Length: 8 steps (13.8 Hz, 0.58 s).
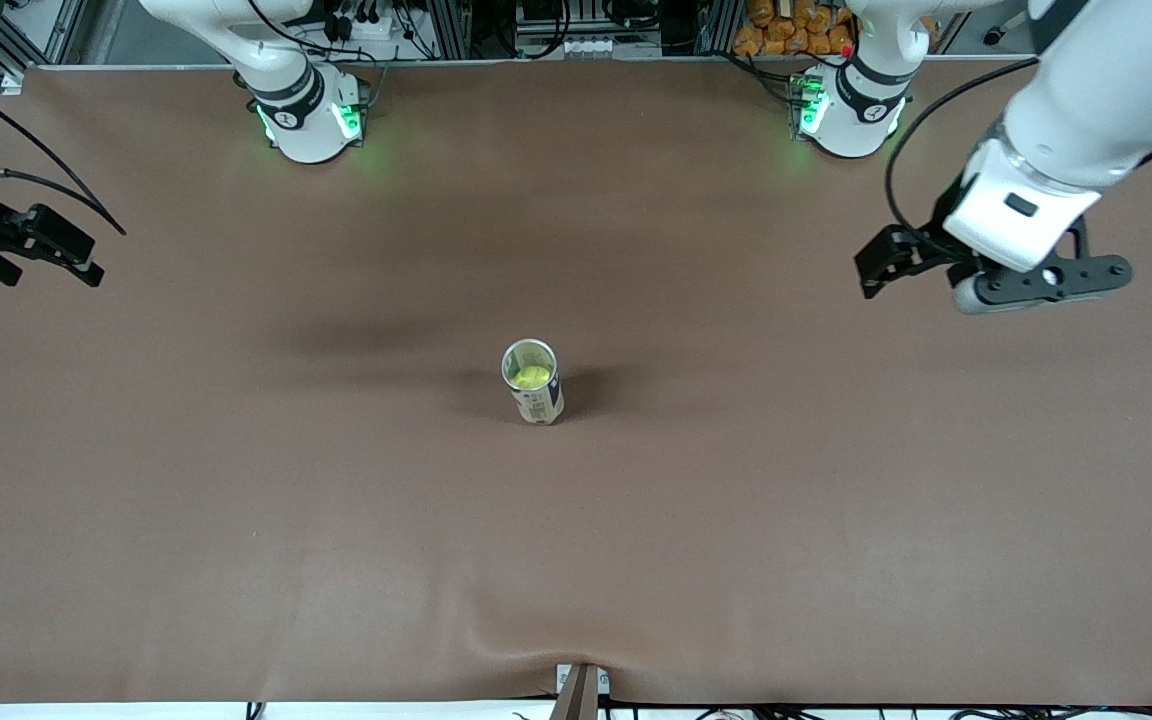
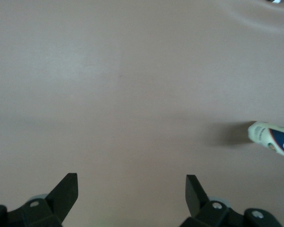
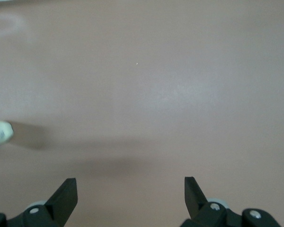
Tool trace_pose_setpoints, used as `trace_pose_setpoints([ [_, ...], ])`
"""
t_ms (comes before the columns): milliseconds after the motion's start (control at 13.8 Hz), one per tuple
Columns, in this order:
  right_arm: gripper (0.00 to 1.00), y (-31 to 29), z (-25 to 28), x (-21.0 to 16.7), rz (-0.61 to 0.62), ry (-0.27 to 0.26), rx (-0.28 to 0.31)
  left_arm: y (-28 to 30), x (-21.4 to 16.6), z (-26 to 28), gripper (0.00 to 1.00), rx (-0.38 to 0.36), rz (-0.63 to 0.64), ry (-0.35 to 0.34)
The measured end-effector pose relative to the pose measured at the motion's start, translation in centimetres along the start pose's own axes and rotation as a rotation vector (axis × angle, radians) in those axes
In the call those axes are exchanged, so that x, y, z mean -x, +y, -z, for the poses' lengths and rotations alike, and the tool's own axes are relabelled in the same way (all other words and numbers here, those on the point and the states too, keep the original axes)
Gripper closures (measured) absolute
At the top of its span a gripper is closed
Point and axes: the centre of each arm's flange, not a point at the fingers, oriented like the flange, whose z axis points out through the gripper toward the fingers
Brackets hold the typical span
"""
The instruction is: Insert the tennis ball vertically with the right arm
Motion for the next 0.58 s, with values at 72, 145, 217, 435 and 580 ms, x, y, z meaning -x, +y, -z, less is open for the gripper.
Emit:
trace_pose_setpoints([
  [72, 0.0, 0.2, 0.1, 0.0, 0.02, 0.002, 0.002, -1.4, -0.4, 0.0, 0.0, -0.006, -0.012, -0.012],
  [145, 0.0, 0.3, 0.1, 0.0, 0.012, 0.003, 0.002, -2.9, -0.8, 0.1, 0.0, -0.01, -0.025, -0.017],
  [217, 0.0, 0.4, 0.1, 0.0, -0.021, 0.003, 0.002, -4.6, -1.2, 0.5, 0.0, -0.013, -0.04, -0.014],
  [435, 0.0, 0.0, 0.2, 0.0, -0.084, 0.002, 0.003, -8.8, -1.0, 2.7, 0.0, -0.033, -0.104, 0.001],
  [580, 0.0, -0.1, -0.2, 0.5, -0.089, -0.047, 0.003, -10.8, -0.3, 3.7, 0.0, -0.05, -0.156, -0.016],
])
